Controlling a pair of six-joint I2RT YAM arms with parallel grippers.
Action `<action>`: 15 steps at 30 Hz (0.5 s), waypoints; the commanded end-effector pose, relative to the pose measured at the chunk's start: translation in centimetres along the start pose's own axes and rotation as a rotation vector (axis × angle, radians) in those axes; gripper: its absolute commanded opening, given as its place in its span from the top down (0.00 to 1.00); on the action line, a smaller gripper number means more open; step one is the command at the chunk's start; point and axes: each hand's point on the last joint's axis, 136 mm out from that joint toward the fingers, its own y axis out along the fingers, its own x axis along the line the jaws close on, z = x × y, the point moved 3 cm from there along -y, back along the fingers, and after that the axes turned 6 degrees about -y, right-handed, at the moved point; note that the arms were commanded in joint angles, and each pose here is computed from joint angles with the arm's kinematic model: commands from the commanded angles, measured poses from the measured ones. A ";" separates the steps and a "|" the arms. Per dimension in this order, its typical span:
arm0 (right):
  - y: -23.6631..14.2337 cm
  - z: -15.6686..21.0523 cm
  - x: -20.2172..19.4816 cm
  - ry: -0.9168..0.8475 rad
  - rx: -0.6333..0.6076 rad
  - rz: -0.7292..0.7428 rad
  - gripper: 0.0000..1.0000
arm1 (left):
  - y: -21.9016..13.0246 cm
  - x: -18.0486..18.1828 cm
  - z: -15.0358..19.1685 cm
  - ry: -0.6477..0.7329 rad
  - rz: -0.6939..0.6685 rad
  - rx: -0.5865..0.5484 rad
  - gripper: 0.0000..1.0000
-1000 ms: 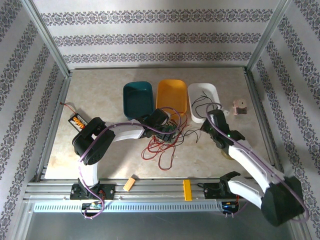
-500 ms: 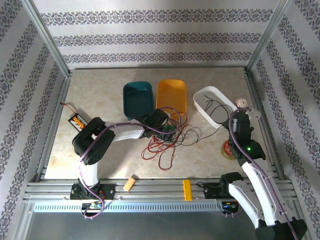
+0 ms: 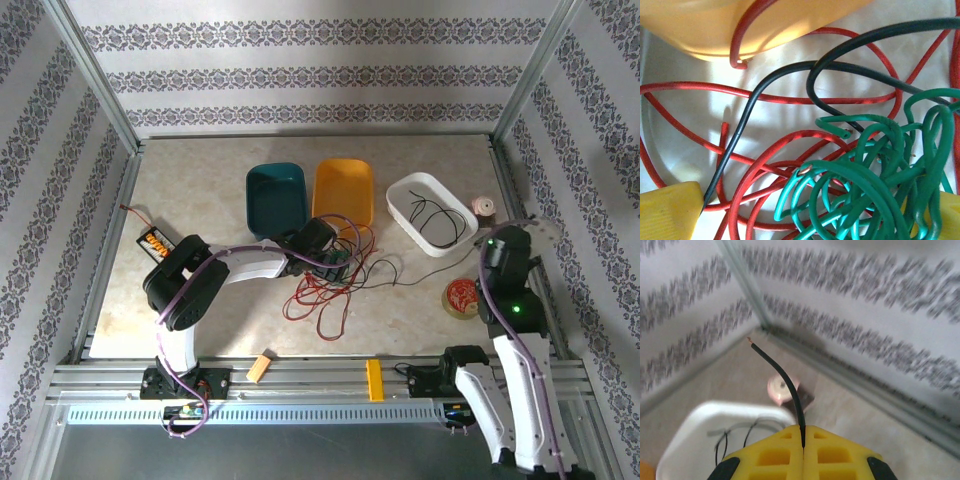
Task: Untangle the cables
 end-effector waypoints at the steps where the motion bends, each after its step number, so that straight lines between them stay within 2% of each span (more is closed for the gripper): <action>1: -1.8 -4.6 -1.3 -0.009 -0.129 0.061 1.00 | 0.4 3.7 3.7 -0.026 -0.132 0.132 0.01; 4: -2.9 -7.6 -0.4 0.018 -0.187 0.004 1.00 | 0.5 3.7 3.7 -0.025 -0.127 0.135 0.01; 10: -4.5 -12.0 5.1 0.070 -0.184 -0.300 1.00 | 0.8 3.6 3.8 -0.022 -0.119 0.140 0.01; 15: -5.8 -16.3 8.5 0.156 -0.230 -0.473 1.00 | 1.0 3.5 3.9 -0.020 -0.113 0.147 0.01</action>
